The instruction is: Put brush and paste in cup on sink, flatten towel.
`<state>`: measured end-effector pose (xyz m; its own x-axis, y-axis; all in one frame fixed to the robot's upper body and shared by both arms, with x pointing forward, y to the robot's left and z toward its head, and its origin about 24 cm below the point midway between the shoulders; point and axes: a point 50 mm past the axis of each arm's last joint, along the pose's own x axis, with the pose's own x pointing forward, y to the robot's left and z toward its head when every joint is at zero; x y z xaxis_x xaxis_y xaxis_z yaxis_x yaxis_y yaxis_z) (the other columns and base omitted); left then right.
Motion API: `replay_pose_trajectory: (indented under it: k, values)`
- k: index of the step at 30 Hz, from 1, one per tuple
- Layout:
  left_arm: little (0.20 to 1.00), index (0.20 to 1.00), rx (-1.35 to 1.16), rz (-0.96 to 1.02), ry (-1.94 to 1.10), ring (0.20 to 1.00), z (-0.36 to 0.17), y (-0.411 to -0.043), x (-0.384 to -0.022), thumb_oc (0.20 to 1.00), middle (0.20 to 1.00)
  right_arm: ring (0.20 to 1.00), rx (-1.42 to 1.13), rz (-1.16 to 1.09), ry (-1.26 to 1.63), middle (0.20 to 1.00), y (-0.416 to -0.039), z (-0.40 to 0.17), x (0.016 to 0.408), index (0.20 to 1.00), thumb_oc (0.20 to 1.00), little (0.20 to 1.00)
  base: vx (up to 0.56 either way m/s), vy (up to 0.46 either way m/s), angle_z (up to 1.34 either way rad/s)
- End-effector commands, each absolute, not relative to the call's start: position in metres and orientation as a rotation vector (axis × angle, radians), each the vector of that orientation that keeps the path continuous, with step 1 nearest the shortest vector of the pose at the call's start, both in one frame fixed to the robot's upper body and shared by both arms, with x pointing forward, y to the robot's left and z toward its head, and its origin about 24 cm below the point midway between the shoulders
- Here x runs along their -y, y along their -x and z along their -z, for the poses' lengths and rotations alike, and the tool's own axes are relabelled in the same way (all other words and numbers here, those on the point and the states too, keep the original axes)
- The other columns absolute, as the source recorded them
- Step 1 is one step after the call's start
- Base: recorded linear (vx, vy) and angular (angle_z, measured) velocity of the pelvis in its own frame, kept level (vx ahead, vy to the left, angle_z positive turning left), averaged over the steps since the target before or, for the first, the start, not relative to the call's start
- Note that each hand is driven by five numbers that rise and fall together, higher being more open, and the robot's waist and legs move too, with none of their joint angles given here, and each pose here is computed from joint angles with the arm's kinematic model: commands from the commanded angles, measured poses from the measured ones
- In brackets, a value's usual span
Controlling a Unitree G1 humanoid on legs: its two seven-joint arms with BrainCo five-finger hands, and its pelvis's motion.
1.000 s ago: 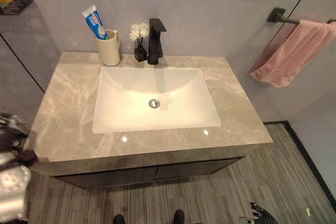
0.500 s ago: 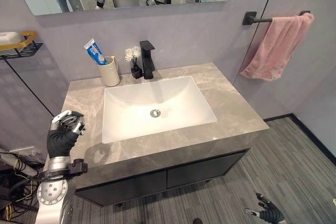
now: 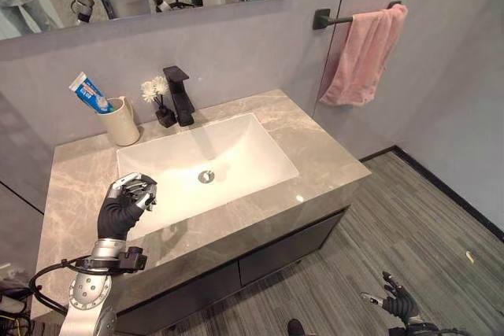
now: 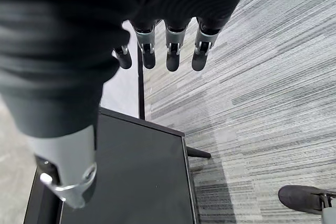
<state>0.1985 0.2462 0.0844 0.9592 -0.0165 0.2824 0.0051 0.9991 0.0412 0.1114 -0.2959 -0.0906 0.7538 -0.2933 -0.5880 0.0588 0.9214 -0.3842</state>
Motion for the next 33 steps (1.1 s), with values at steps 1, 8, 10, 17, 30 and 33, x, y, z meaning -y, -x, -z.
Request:
replay_pose_trajectory:
  k: [1, 8, 10, 17, 30, 33]
  values:
    - [0.200, 0.200, 0.443, 0.057, -0.049, 0.200, -0.114, -0.208, -0.241, 0.200, 0.200, 1.000, -0.497, 0.296, 0.384, 1.000, -0.141, 0.061, 0.312, 1.000, 1.000, 1.000, -0.06, 0.158, -0.48]
    - [0.200, 0.200, 0.545, 0.063, -0.099, 0.200, -0.137, -0.227, -0.237, 0.200, 0.200, 1.000, -0.441, 0.401, 0.362, 1.000, -0.150, 0.049, 0.326, 1.000, 1.000, 1.000, -0.15, 0.102, -0.79]
    - [0.200, 0.200, 0.561, 0.078, -0.097, 0.200, -0.140, -0.231, -0.234, 0.200, 0.200, 1.000, -0.436, 0.409, 0.361, 1.000, -0.150, 0.049, 0.326, 1.000, 1.000, 1.000, -0.13, 0.014, -0.90]
    - [0.200, 0.200, 0.534, 0.105, -0.023, 0.200, -0.134, -0.235, -0.223, 0.200, 0.200, 1.000, -0.422, 0.383, 0.394, 1.000, -0.156, 0.049, 0.318, 1.000, 1.000, 1.000, -0.08, -0.067, -0.39]
    - [0.200, 0.200, 0.421, 0.117, 0.032, 0.200, -0.107, -0.243, -0.210, 0.200, 0.200, 1.000, -0.478, 0.371, 0.472, 1.000, -0.139, 0.050, 0.329, 1.000, 1.000, 1.000, -0.01, -0.242, -0.92]
    - [0.200, 0.200, 0.375, 0.105, 0.025, 0.200, -0.094, -0.240, -0.206, 0.200, 0.200, 1.000, -0.458, 0.331, 0.524, 1.000, -0.153, 0.045, 0.328, 1.000, 1.000, 1.000, -0.05, -0.183, -1.30]
